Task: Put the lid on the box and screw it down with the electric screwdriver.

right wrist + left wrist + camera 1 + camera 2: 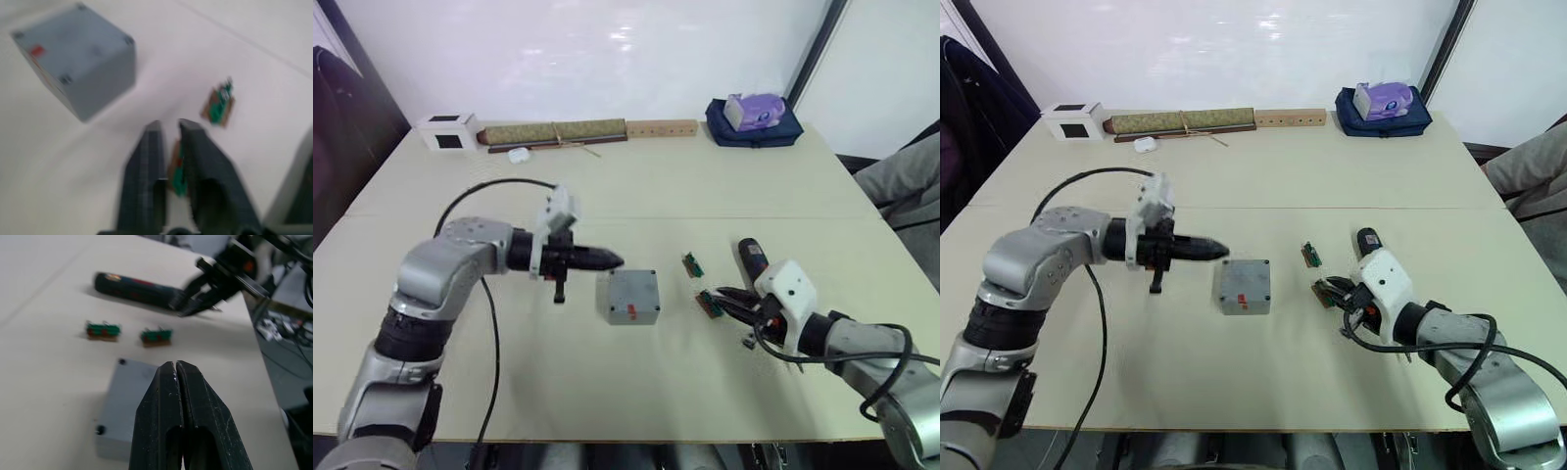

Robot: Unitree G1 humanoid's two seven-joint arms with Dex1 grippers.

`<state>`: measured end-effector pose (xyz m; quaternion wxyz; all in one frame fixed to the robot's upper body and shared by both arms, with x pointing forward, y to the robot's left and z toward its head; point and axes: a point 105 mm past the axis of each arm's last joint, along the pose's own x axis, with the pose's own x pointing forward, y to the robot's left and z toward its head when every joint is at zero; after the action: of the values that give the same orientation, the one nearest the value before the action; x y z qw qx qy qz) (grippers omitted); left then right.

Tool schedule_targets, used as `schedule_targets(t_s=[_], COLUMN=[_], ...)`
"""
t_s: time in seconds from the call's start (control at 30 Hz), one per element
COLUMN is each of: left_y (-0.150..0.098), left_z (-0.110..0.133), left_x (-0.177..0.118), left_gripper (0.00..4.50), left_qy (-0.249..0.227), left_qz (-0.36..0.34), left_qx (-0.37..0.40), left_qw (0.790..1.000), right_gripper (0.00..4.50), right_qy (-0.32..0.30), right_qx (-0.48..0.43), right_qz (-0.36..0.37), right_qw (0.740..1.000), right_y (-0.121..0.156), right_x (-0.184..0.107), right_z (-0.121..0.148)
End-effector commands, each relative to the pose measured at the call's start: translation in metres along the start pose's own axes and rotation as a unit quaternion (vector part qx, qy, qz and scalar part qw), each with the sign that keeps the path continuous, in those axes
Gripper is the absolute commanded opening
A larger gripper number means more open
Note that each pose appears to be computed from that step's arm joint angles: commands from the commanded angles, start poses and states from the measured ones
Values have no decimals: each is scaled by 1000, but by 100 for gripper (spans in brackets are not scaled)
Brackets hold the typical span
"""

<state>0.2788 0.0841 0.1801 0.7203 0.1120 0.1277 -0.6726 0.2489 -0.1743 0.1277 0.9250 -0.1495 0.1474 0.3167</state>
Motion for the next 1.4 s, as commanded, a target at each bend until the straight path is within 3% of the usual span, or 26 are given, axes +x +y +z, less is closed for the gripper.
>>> schedule_targets(t_s=[0.03, 0.1, 0.17, 0.37, 0.47, 0.67, 1.0, 1.13, 1.4], left_y=[-7, -5, -5, 0, 1, 1, 2, 3, 2], left_z=[1, 1, 1, 1, -3, -7, -16, -18, -19], left_x=[1, 0, -1, -3, -3, -4, -2, -2, -2], left_gripper=[0, 0, 0, 0, 0, 0, 0, 0, 0], left_qy=[29, 31, 34, 24, 30, 34, 42, 45, 47], left_qz=[-7, -2, -2, 10, 13, 14, 17, 18, 22], left_qx=[54, 61, 65, 54, 54, 47, 37, 38, 39], left_qw=[998, 998, 997, 998, 998, 998, 998, 998, 998], right_gripper=[235, 324, 383, 383, 330, 98, 98, 7, 7], right_qy=[-15, -12, 3, 3, -3, -10, -16, -17, -21], right_qx=[44, 47, 50, 61, 59, 60, 57, 56, 57], right_qz=[-30, -24, -23, -38, -42, -42, -30, -30, -34], right_qw=[998, 999, 998, 997, 997, 997, 998, 998, 998], right_y=[-8, -3, -1, -4, -5, -4, 2, 2, 1], right_x=[2, 6, 11, 17, 19, 21, 23, 24, 24], right_z=[-5, -9, -16, -26, -25, -24, -22, -22, -20])
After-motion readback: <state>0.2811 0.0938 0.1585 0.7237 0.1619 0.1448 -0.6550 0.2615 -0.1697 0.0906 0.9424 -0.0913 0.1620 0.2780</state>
